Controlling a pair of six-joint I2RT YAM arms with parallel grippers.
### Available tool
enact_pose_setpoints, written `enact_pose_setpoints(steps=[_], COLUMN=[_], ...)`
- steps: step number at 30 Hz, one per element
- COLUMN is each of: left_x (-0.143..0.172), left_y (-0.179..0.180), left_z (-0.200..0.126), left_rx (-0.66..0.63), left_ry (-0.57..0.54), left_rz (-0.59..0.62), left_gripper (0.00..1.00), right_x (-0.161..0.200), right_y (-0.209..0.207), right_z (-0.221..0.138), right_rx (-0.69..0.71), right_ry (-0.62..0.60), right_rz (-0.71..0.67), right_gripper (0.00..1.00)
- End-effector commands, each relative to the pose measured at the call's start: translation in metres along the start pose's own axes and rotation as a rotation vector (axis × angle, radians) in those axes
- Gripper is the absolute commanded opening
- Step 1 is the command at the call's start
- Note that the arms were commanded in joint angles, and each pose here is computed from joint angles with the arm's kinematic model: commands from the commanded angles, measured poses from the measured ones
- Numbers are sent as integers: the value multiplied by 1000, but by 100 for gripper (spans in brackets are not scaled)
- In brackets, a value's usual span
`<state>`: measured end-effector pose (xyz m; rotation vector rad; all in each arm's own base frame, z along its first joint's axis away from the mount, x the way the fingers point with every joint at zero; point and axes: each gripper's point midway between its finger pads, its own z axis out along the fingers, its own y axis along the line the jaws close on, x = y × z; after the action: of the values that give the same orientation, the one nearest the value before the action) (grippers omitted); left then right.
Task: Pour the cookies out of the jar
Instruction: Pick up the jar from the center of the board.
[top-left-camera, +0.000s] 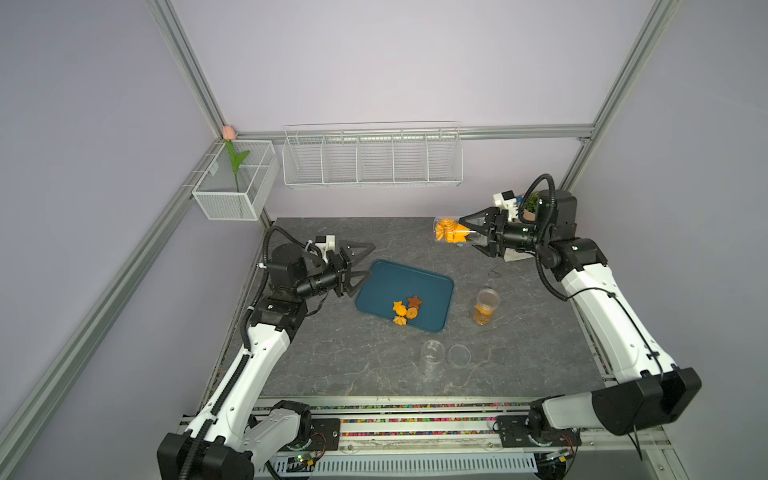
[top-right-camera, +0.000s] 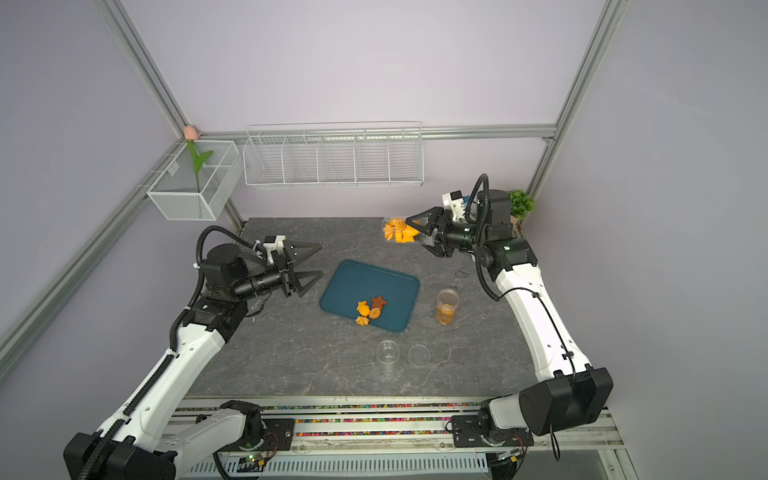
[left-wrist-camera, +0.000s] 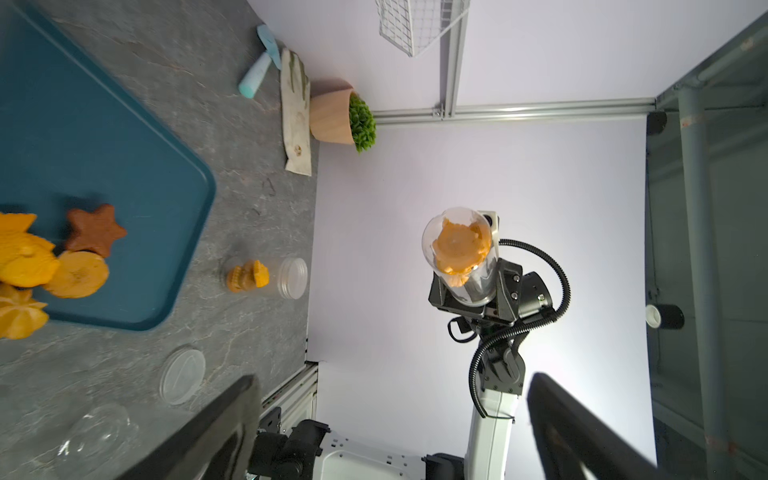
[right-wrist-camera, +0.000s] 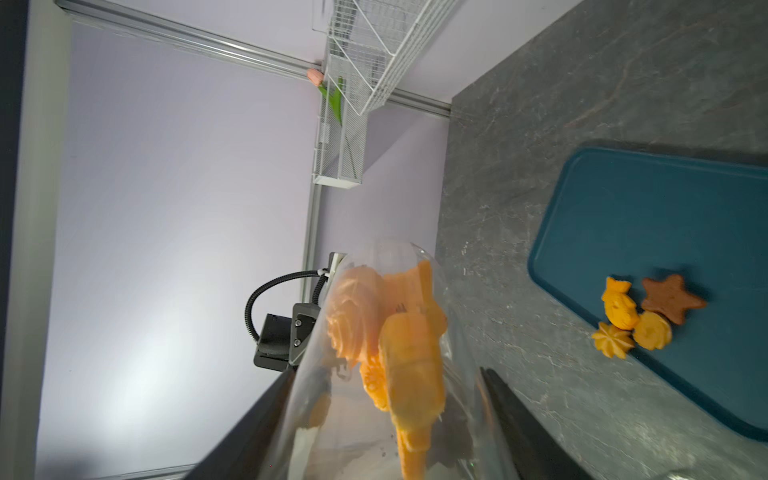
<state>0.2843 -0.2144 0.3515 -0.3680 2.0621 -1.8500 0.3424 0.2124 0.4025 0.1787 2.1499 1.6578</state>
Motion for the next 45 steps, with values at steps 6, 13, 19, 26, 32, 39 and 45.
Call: enact_pose_setpoints(steps=[6,13,19,26,32,39,45], left_x=[15,42,58,87,87,88,93], left_y=[-57,-77,-95,-105,-102,-101,-101], left_z=[15,43,56,69,72,74,72], left_rx=[195,241,288,301,291,280,278], left_ry=[129,285,371,495,503,515,526], left_rz=[30,29,35,46,46,49,61], left_gripper=[100,100,100,100,100,100,100], right_x=[20,37,54,69,76,91,97], right_y=[50,62,61,61,61,53,45], right_z=[-4,5,14,23,24,23,24], right_rx=[-174,-215,-226,-240,-251,-248,-238], right_ry=[63,128,187,252,291,354,370], right_rz=[-44,-65,-63,-63,-67,-56,-49], right_gripper=[68,68,68,68,68,68,68])
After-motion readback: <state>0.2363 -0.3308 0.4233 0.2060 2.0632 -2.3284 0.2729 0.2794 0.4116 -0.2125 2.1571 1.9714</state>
